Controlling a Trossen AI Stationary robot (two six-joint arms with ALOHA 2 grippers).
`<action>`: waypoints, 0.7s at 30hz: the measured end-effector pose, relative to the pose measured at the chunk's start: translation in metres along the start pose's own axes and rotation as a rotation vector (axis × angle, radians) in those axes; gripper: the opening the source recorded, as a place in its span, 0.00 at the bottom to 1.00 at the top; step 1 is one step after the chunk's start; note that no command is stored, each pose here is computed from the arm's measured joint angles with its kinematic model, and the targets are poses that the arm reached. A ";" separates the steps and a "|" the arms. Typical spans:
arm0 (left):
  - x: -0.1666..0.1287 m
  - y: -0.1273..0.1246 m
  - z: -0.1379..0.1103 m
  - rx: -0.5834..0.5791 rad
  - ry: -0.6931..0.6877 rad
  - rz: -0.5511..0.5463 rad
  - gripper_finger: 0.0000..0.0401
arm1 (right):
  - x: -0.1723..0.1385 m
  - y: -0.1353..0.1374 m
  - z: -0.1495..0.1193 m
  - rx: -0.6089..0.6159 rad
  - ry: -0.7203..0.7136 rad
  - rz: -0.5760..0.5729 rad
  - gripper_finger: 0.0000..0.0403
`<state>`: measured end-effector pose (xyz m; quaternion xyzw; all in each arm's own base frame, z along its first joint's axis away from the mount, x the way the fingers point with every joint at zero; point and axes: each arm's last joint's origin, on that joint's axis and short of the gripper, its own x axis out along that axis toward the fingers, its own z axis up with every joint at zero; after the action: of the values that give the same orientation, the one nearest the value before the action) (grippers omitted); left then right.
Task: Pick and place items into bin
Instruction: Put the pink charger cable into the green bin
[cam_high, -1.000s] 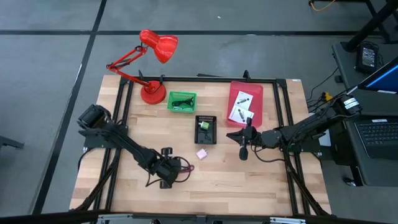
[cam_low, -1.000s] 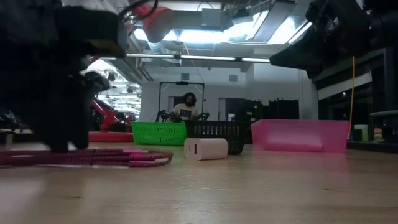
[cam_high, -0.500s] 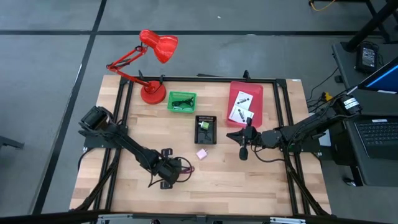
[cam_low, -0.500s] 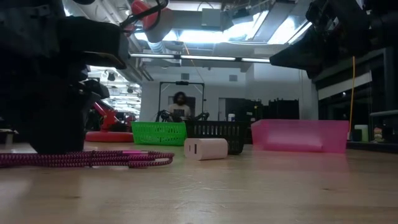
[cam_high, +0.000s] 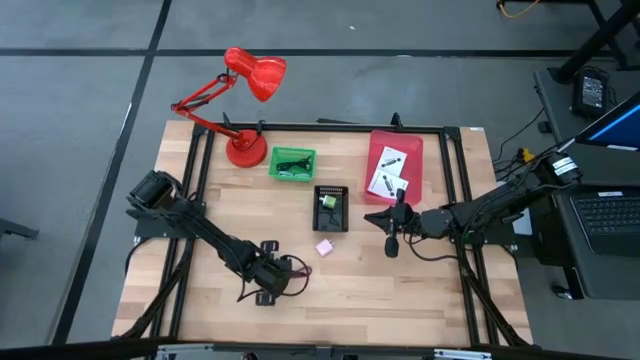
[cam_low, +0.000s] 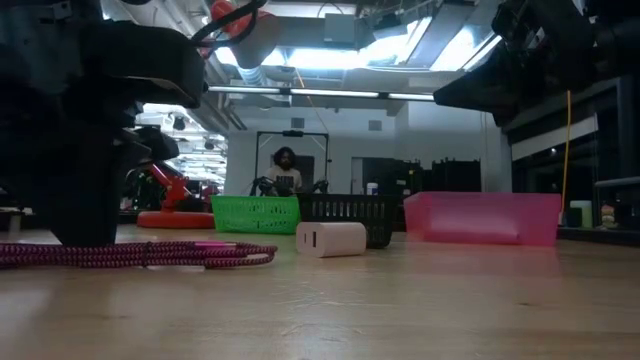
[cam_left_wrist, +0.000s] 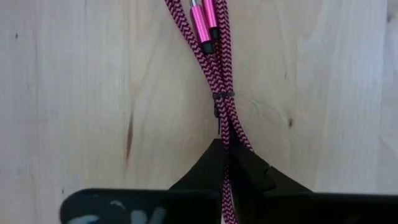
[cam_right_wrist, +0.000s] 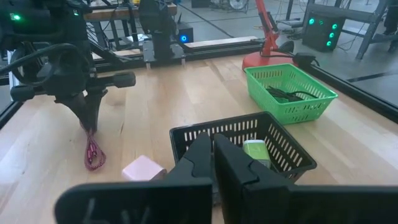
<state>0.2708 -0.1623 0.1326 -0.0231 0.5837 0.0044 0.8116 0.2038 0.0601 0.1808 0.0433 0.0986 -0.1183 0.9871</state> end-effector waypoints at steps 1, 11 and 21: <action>-0.001 0.000 0.000 0.017 -0.002 -0.002 0.02 | 0.000 0.000 0.000 0.000 0.000 0.000 0.01; -0.031 0.004 0.002 0.152 -0.064 -0.029 0.01 | 0.000 0.000 0.000 -0.002 0.004 -0.001 0.01; -0.076 0.013 0.005 0.237 -0.206 -0.016 0.01 | 0.000 -0.001 -0.003 -0.017 0.026 -0.005 0.01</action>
<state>0.2509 -0.1479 0.2054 0.0690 0.4935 -0.0685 0.8643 0.2032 0.0599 0.1779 0.0363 0.1126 -0.1193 0.9858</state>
